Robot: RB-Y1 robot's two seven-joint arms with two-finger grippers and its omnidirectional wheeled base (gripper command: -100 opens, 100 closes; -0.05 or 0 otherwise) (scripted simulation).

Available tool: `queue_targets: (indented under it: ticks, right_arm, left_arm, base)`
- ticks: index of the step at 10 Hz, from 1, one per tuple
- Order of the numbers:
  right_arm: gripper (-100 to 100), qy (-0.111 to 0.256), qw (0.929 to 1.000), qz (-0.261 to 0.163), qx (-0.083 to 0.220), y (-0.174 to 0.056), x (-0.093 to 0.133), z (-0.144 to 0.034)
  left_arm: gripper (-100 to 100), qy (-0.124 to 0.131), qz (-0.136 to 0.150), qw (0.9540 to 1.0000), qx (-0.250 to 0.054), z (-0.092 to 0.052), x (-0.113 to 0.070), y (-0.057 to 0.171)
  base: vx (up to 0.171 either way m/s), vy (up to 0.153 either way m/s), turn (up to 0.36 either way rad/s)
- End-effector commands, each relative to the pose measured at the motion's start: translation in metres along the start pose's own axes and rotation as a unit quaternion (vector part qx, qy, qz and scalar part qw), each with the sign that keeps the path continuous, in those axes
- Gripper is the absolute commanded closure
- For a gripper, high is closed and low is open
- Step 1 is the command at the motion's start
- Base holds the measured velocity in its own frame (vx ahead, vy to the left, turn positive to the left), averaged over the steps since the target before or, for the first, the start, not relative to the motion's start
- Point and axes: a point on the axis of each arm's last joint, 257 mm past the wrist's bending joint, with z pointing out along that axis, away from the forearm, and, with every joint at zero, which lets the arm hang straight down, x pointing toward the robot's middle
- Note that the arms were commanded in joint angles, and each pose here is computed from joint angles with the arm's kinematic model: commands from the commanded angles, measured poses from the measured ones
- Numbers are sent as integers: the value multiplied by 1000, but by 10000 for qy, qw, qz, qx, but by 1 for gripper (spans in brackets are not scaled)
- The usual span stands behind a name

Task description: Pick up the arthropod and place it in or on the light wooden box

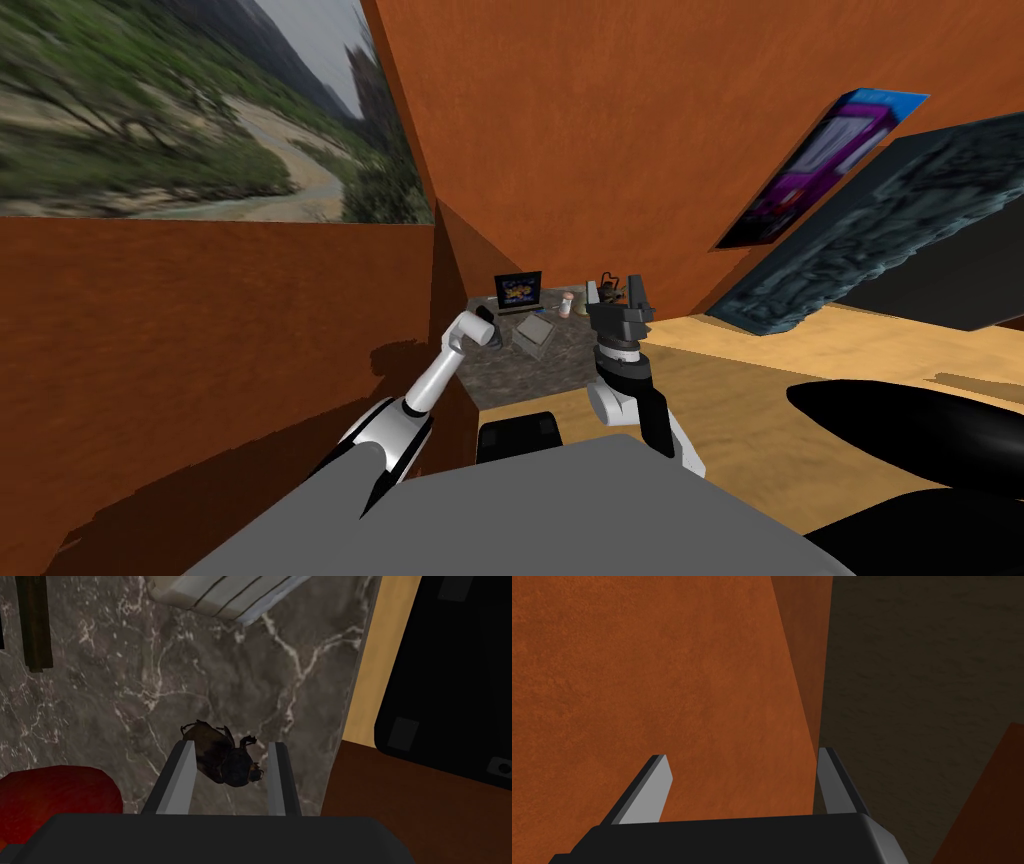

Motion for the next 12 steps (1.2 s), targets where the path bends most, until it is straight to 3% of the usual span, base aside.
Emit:
queue_targets:
  ticks: [1, 7, 12]
  right_arm:
    - [0, 0, 10000, 0, 0, 0, 0, 0]
    - [0, 0, 10000, 0, 0, 0, 0, 0]
    - [0, 0, 10000, 0, 0, 0, 0, 0]
  left_arm:
    - [100, -94, 51, 9999, -78, -5, -8, 4]
    - [100, -313, 190, 9991, -233, -29, -19, 8]
    - [100, -228, 87, 9996, -114, -56, 5, 1]
  base:
    - [-4, -10, 8]
    - [1, -14, 4]
    - [35, -37, -10]
